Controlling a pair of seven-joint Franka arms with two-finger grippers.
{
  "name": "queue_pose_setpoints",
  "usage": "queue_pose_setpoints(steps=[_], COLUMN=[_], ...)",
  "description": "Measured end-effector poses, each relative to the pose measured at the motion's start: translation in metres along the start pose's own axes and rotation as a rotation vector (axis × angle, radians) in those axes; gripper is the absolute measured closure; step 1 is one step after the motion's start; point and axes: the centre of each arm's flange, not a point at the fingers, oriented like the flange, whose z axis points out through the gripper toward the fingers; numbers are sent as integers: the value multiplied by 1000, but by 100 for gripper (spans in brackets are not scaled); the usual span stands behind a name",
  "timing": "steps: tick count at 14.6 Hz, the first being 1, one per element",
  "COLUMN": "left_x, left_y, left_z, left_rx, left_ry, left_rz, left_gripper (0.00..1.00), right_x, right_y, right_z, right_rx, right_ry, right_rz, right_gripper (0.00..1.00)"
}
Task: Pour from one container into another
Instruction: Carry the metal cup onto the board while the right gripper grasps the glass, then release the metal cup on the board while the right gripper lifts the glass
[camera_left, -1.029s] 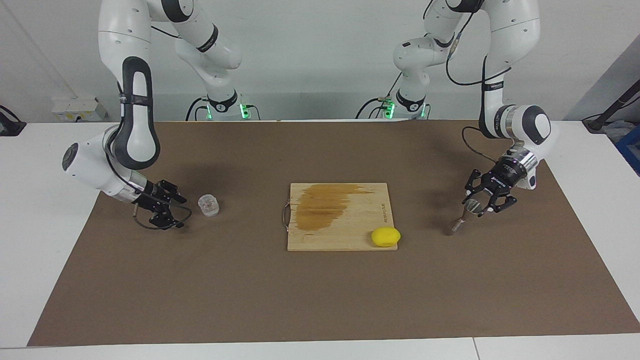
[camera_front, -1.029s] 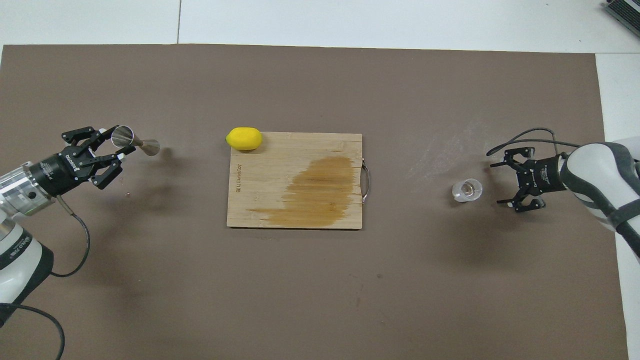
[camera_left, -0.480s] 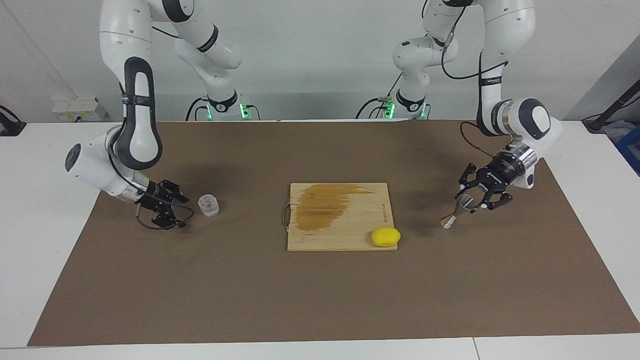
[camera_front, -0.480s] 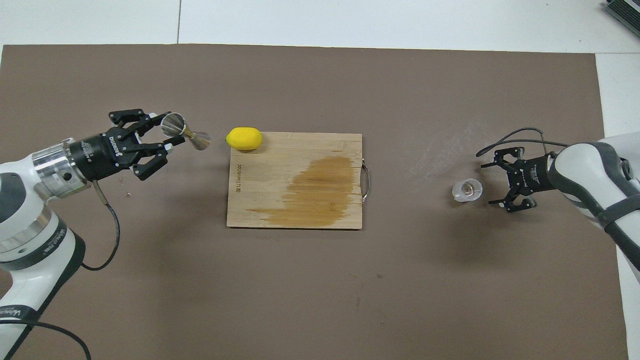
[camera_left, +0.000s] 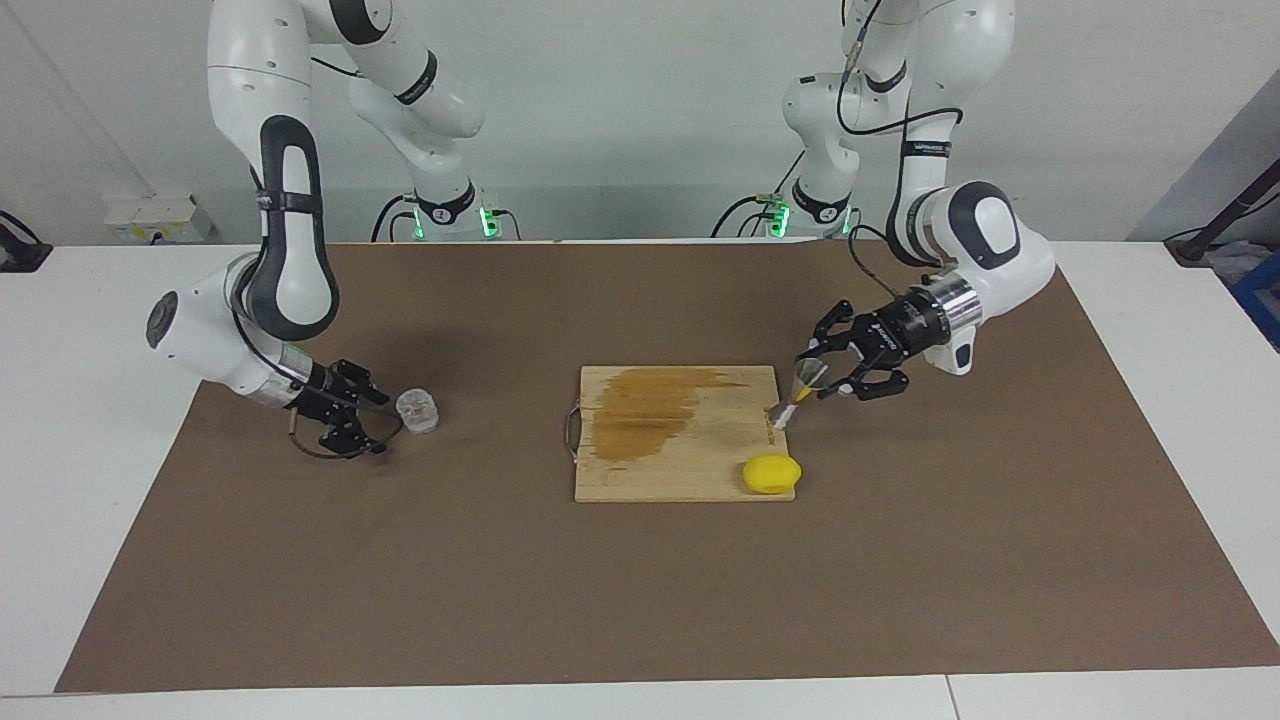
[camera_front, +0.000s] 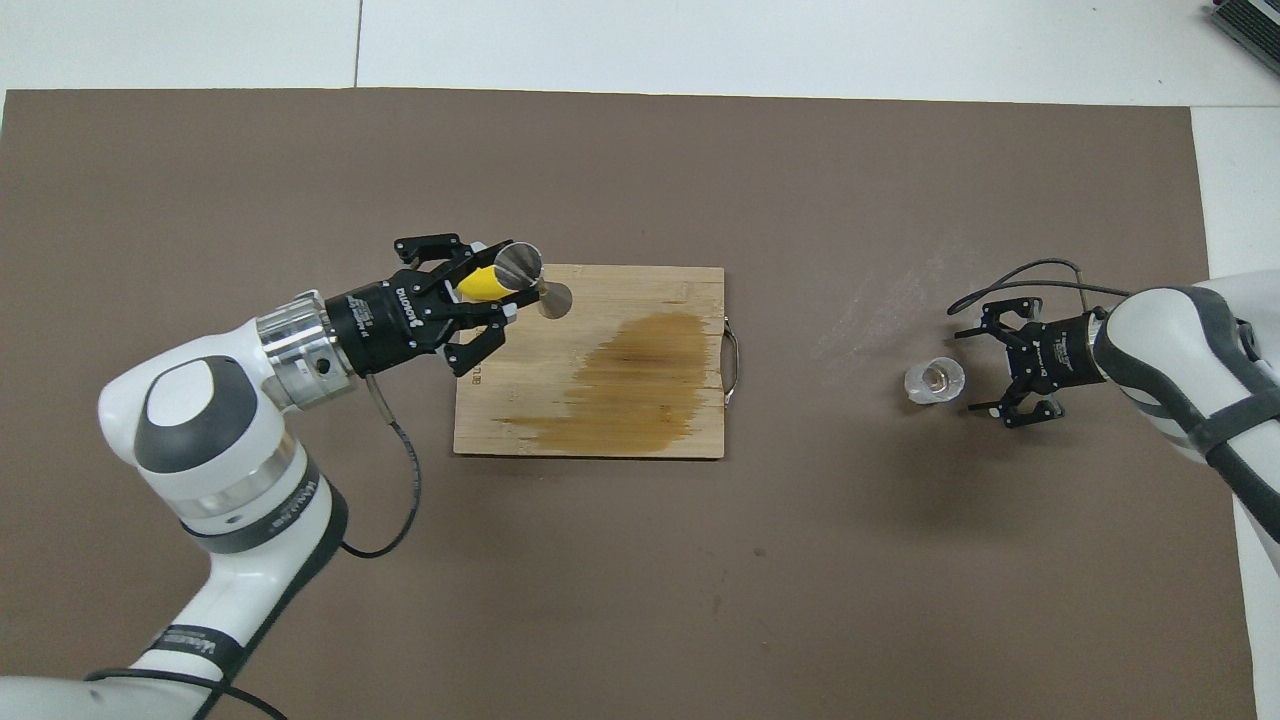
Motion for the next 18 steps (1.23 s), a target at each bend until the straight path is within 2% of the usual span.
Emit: queue_pose_setpoints(steps=[3,5,8,11,18], left_x=[9,16,37,57,72], left_y=[-46,-61,-73,-82,-87], left_z=[43,62,81,91,96], left_rx=[-45,-53,-72,-93,-109], left_ry=[31,44,46,55,94], left_rz=[9,12,54,58,69], left_gripper=[49,49,49,49,49], right_x=[-9,-15,-15,-16,-27], right_y=[-2,-3,1,2,3], right_z=[7,13,19,22,32], right_rx=[1,16,16,26,11], right_ry=[-17,-42,-41,-60,-72], right_rz=[0,16,26,43,79], right_gripper=[2,2,2,2,2])
